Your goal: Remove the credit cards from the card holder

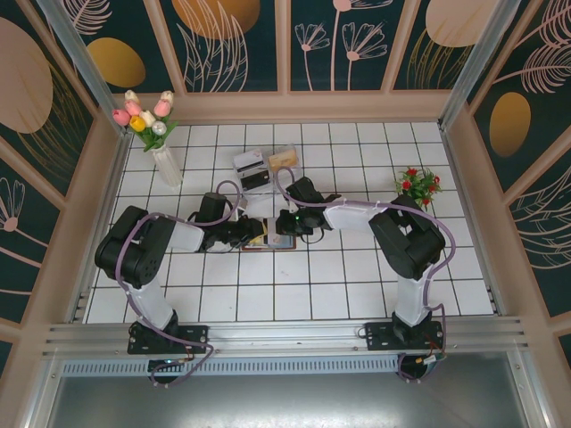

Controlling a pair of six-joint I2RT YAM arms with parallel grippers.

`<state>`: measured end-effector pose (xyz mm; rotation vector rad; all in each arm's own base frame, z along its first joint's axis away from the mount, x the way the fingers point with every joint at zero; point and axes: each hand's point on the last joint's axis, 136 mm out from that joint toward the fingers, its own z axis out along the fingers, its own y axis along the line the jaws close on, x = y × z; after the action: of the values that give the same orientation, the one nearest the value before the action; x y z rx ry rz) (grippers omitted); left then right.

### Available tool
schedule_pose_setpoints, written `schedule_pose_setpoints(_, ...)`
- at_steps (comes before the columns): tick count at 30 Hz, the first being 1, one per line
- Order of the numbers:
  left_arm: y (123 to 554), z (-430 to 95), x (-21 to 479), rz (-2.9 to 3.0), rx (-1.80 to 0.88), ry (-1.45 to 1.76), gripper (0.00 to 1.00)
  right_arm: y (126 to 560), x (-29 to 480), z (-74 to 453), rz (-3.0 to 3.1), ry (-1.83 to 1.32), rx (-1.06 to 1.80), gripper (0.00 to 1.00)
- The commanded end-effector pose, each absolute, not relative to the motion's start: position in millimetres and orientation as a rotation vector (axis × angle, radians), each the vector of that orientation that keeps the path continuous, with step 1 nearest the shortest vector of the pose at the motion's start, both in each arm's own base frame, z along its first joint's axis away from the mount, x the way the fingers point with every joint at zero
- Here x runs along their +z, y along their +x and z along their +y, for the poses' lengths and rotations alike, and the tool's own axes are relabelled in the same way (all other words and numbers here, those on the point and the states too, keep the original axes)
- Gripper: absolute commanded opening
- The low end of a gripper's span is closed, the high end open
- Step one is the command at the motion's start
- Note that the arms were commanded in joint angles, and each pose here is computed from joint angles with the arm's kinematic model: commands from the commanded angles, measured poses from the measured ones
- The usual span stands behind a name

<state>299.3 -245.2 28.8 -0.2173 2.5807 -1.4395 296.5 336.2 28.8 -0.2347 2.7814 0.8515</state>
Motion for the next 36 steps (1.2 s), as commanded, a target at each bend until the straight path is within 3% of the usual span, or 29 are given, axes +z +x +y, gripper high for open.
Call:
schedule_pose_setpoints(1,306.9,-246.5,30.3,2.573,-1.445,-0.205,0.15,281.1,1.1,325.8,2.883,-0.230,0.804,0.15)
schedule_pose_setpoints(6,305.0,-237.1,22.9,2.639,-1.320,-0.204,0.03,283.9,2.6,321.3,2.880,-0.188,0.786,0.15)
schedule_pose_setpoints(17,296.4,-196.4,41.3,2.713,-0.918,-0.123,0.01,290.6,11.7,316.0,2.855,-0.145,0.793,0.16)
schedule_pose_setpoints(25,308.3,-182.2,94.7,2.625,-0.760,-0.003,0.00,315.8,86.6,347.6,2.635,-0.199,1.001,0.20)
schedule_pose_setpoints(30,331.6,-175.6,140.5,2.526,-0.640,0.079,0.00,333.3,146.3,353.5,2.461,-0.196,1.087,0.33)
schedule_pose_setpoints(36,372.3,-163.1,188.5,2.408,-0.412,0.194,0.00,347.3,180.8,327.1,2.349,-0.128,1.099,0.60)
